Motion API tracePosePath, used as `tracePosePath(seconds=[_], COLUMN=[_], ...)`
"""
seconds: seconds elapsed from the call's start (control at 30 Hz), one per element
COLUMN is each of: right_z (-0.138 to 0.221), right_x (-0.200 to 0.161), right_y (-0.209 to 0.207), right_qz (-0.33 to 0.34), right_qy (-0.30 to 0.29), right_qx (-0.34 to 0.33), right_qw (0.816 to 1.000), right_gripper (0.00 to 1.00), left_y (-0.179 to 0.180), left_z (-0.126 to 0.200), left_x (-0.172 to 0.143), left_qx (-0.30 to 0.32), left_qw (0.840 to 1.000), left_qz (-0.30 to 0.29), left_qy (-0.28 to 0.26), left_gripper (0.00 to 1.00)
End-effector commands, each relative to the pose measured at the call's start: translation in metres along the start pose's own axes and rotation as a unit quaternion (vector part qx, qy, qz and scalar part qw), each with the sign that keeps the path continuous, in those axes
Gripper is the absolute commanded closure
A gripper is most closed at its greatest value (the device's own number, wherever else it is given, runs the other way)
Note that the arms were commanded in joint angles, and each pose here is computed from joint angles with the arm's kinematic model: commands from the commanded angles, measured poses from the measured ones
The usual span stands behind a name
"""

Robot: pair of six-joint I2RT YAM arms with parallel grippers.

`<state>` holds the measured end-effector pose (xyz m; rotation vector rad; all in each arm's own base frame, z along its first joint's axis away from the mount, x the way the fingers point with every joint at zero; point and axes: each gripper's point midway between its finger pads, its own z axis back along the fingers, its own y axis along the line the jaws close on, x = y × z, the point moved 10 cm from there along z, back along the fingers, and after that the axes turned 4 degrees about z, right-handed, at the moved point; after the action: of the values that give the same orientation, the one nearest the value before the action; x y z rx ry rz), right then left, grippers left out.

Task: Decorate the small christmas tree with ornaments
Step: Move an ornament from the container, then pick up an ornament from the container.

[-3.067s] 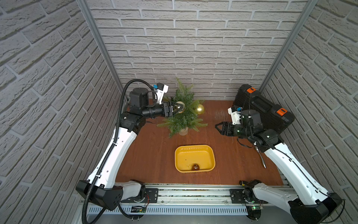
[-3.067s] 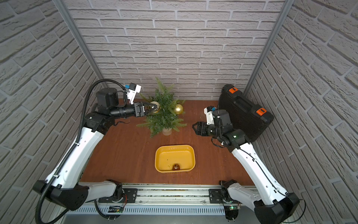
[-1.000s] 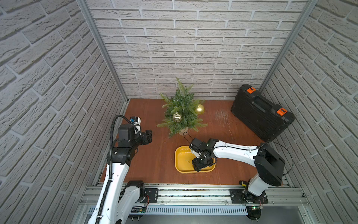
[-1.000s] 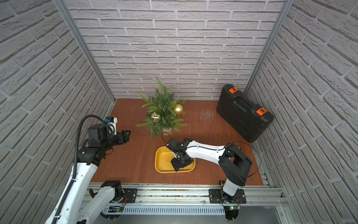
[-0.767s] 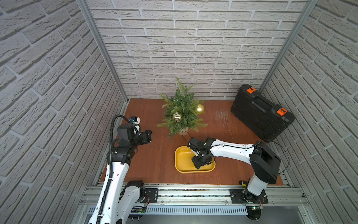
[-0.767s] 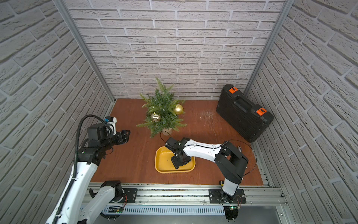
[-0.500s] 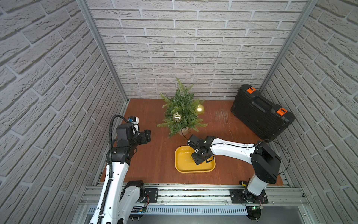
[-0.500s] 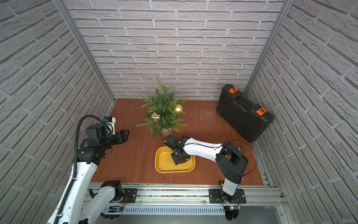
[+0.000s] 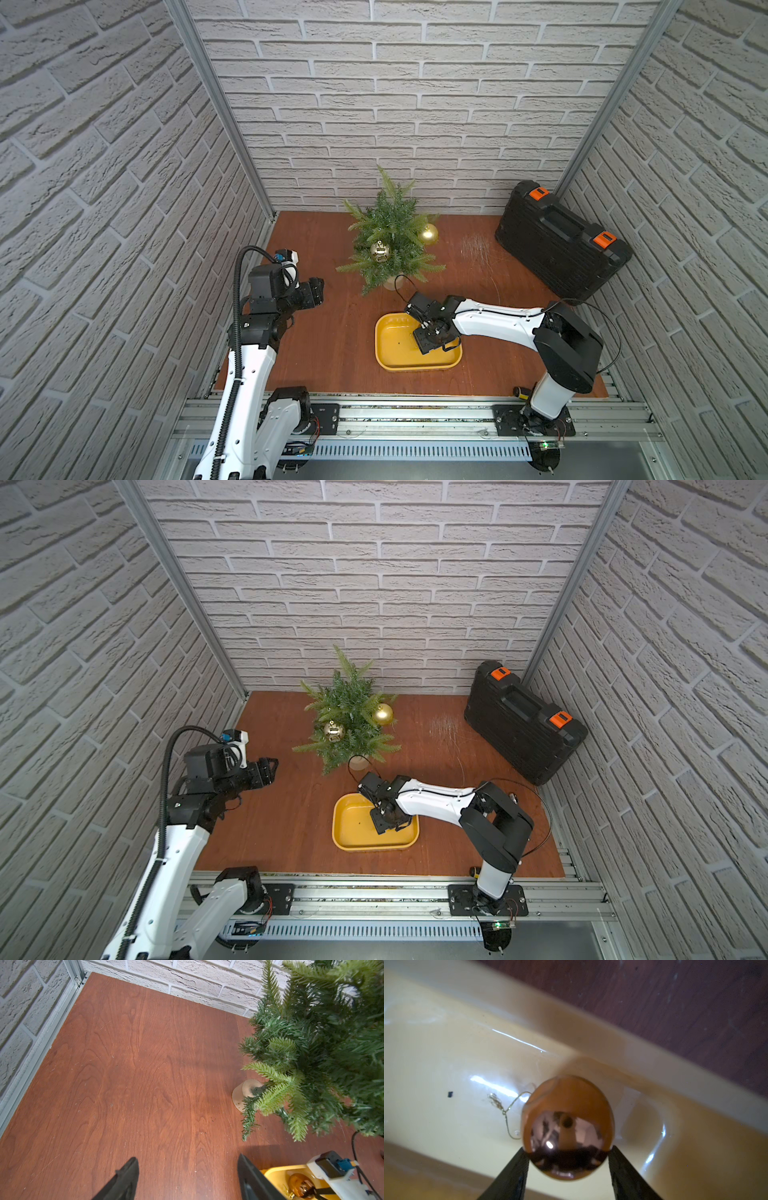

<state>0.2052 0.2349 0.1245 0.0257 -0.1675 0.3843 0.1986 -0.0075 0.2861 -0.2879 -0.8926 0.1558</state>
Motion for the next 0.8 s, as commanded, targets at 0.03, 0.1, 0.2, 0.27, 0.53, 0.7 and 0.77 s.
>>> tracePosePath(seconds=[0.03, 0.1, 0.2, 0.27, 0.53, 0.7, 0.77], right_z=[0.003, 0.002, 0.005, 0.007, 0.025, 0.023, 0.021], right_x=[0.009, 0.010, 0.014, 0.015, 0.021, 0.028, 0.031], right_y=[0.003, 0.004, 0.004, 0.004, 0.004, 0.007, 0.006], right_qz=[-0.035, -0.044, -0.052, -0.057, -0.048, -0.038, -0.040], right_qy=[-0.046, -0.056, -0.072, -0.080, -0.118, -0.112, -0.108], right_qx=[0.031, 0.038, 0.041, 0.039, 0.058, 0.041, 0.028], right_qw=[0.998, 0.997, 0.995, 0.994, 0.990, 0.992, 0.993], right_gripper=[0.38, 0.38, 0.38, 0.38, 0.37, 0.36, 0.36], left_y=[0.000, 0.000, 0.000, 0.001, 0.002, 0.002, 0.002], left_z=[-0.002, -0.002, -0.002, -0.002, -0.002, -0.002, -0.002], left_x=[0.004, 0.004, 0.004, 0.004, 0.005, 0.005, 0.005], left_qx=[-0.009, -0.011, -0.012, -0.013, -0.014, -0.016, -0.016], left_qw=[1.000, 1.000, 1.000, 1.000, 1.000, 1.000, 1.000], left_qz=[-0.007, -0.007, -0.006, -0.005, -0.002, 0.000, 0.000], left_qy=[-0.018, -0.018, -0.018, -0.018, -0.020, -0.020, -0.020], left_gripper=[0.25, 0.25, 0.25, 0.25, 0.25, 0.25, 0.25])
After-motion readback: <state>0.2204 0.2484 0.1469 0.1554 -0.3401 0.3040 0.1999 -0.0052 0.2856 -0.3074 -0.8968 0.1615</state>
